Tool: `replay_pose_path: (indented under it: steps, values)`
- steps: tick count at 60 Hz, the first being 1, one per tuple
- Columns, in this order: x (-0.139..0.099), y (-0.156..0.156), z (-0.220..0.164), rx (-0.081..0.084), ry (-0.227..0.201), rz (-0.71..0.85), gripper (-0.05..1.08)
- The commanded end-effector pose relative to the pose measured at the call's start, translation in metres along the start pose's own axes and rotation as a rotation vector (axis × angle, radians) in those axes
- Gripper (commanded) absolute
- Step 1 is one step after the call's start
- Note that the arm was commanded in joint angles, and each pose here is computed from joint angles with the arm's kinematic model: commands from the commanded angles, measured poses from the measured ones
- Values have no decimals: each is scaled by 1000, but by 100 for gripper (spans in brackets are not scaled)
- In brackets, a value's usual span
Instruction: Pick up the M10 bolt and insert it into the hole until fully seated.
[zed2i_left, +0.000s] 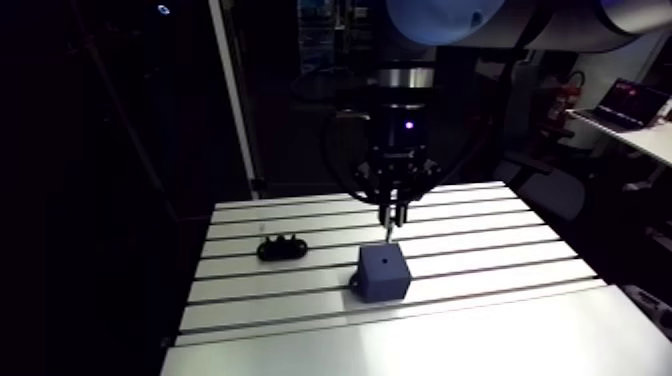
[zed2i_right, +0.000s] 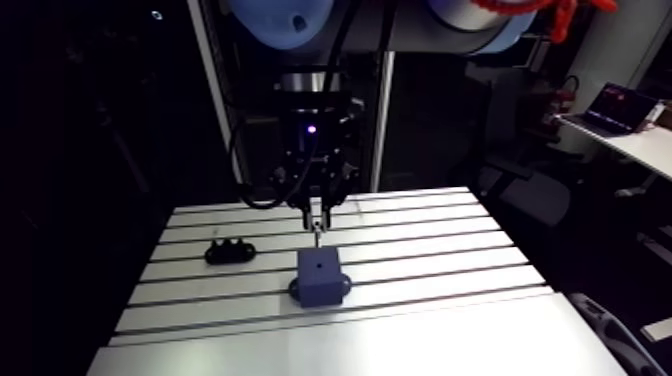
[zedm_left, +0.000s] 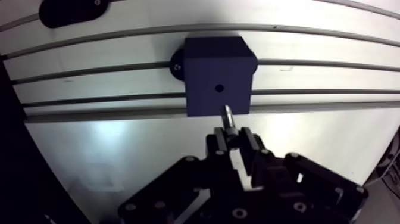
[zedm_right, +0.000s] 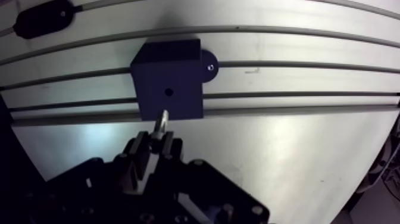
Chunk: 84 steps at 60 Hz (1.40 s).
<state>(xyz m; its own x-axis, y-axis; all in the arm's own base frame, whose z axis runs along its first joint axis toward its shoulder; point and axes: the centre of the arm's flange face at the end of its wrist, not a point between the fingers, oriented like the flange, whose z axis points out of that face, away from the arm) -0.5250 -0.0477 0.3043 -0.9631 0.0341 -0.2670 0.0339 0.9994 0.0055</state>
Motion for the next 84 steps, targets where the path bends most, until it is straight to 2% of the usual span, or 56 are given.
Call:
replay_pose_path:
  steps: [1,7,17,27,84]
  values:
    - [3,0,6,-1,-2,-1,108]
    - [6,0,11,-1,-12,0,108]
    - [9,0,13,-2,-2,-1,108]
    - [10,-1,21,-1,-17,-1,108]
    - [12,-1,28,-5,-17,-4,108]
